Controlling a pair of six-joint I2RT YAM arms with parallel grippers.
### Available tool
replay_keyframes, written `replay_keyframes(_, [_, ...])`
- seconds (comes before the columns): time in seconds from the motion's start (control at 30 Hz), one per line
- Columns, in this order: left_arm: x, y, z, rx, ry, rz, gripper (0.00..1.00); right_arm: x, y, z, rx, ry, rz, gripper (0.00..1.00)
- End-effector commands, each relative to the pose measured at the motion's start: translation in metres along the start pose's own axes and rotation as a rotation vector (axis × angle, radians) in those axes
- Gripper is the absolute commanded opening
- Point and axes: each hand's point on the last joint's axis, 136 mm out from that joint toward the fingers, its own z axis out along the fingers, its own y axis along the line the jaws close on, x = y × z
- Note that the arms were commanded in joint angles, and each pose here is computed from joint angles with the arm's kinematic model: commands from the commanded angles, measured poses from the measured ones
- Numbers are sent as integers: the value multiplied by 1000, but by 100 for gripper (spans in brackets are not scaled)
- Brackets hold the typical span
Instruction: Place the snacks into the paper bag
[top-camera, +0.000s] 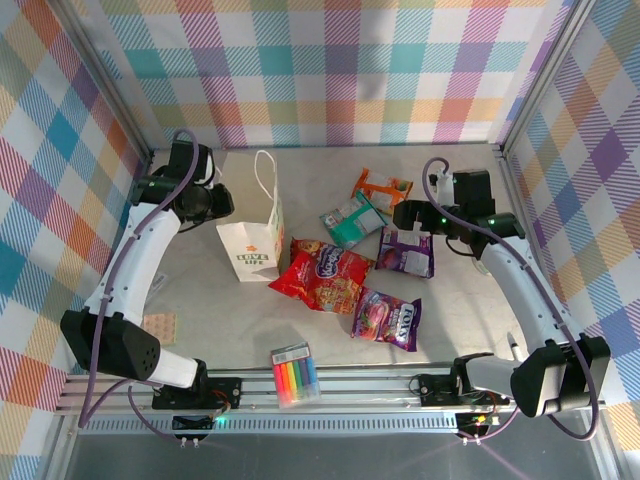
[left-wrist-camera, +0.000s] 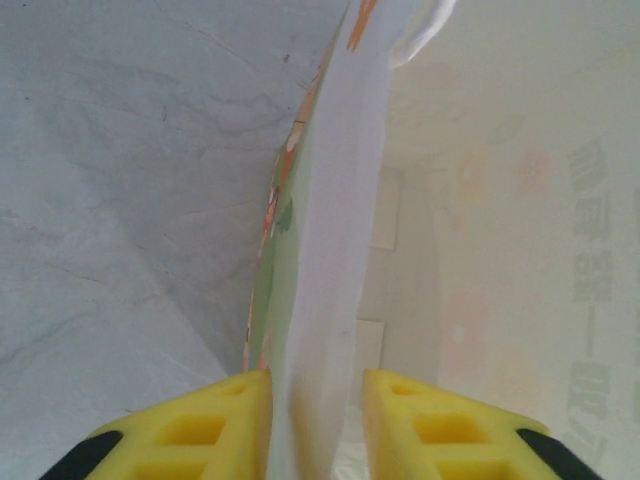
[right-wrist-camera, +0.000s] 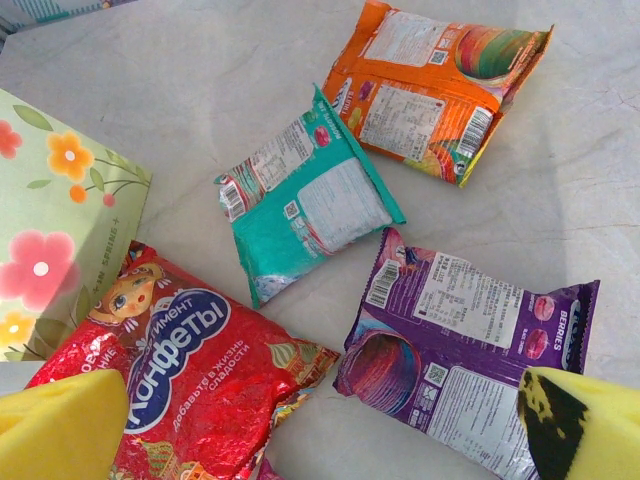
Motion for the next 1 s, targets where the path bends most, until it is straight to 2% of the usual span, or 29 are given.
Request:
replay_keyframes(0.0, [3,1,-15,-7,-15,13,36,3,5,0,-15,16,-19,100])
replay_keyframes(0.2, [0,-1,-19,3,-31,19,41,3,0,0,9,6,-9,99])
replay_keyframes(0.33, [-1,0,-20,0,-37,21,41,-2,-4,-6,29,-74,31,99])
replay_keyframes(0.43, [-2,-1,-20,2,-38,21,41,-3,-16,-15,97,-116,63,99])
replay_keyframes(0.6, [-2,-3,-21,13,-39,18,42,10,-30,-10,184,-20,50,99])
replay_keyframes(0.7, [-2,-7,-23,34,-35,29,52,16,-36,-3,208,36,54,99])
replay_keyframes(0.8, [-2,-11,-27,46,-35,46,59,18,-41,0,227,27,82,99])
replay_keyframes(0.97, [-6,-14,-39,56,-48,56,62,15,-46,-5,269,26,65,99])
